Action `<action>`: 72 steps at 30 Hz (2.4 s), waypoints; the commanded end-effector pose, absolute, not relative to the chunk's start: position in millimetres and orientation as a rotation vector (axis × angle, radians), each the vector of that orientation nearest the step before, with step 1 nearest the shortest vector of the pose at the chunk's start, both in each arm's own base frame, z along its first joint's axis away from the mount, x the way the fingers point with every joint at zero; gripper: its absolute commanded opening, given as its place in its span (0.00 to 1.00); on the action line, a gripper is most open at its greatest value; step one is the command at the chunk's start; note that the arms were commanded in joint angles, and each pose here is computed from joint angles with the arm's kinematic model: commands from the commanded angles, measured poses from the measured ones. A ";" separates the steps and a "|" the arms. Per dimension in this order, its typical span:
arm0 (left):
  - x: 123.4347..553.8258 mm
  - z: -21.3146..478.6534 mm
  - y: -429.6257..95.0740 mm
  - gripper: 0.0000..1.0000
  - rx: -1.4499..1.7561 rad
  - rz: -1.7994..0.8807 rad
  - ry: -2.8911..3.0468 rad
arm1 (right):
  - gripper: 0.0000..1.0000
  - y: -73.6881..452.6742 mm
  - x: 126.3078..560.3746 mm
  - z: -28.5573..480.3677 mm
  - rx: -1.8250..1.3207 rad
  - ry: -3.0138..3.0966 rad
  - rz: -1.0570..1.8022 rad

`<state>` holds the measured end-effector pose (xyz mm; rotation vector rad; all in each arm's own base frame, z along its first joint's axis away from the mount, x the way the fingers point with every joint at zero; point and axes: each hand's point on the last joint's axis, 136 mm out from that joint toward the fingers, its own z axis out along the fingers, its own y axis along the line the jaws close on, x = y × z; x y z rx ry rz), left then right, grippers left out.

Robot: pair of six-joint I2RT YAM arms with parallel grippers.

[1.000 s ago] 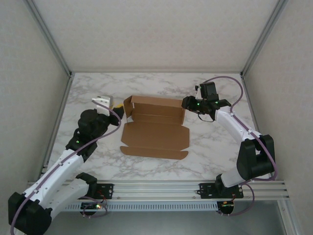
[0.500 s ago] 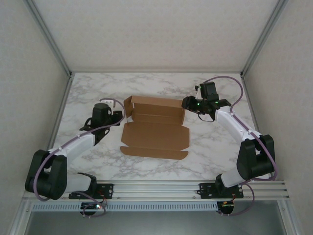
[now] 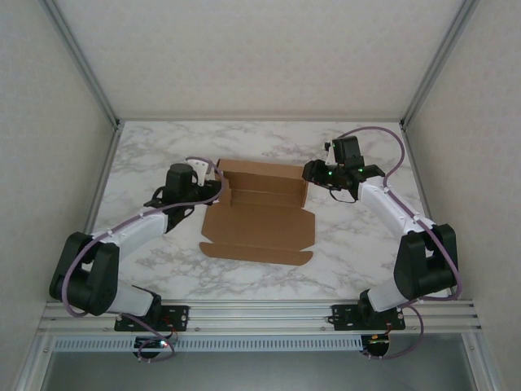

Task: Fold the paper box

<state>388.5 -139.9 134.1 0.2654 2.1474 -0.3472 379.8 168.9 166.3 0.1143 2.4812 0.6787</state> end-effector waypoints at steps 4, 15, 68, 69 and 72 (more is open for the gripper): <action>398.0 147.5 -155.7 0.50 0.390 -0.358 2.073 | 0.44 169.6 366.6 143.4 0.093 2.587 0.644; 406.1 136.5 -171.3 0.52 0.517 -0.377 2.030 | 0.44 171.1 366.6 141.8 0.085 2.598 0.648; 509.3 121.4 -137.8 0.52 0.504 -0.191 1.989 | 0.42 174.8 360.8 108.6 -0.001 2.720 0.543; 511.0 122.0 -138.0 0.53 0.503 -0.189 1.990 | 0.42 175.4 360.4 108.0 -0.004 2.724 0.545; 515.6 120.6 -138.6 0.58 0.520 -0.178 1.995 | 0.42 178.6 360.4 108.7 -0.017 2.725 0.553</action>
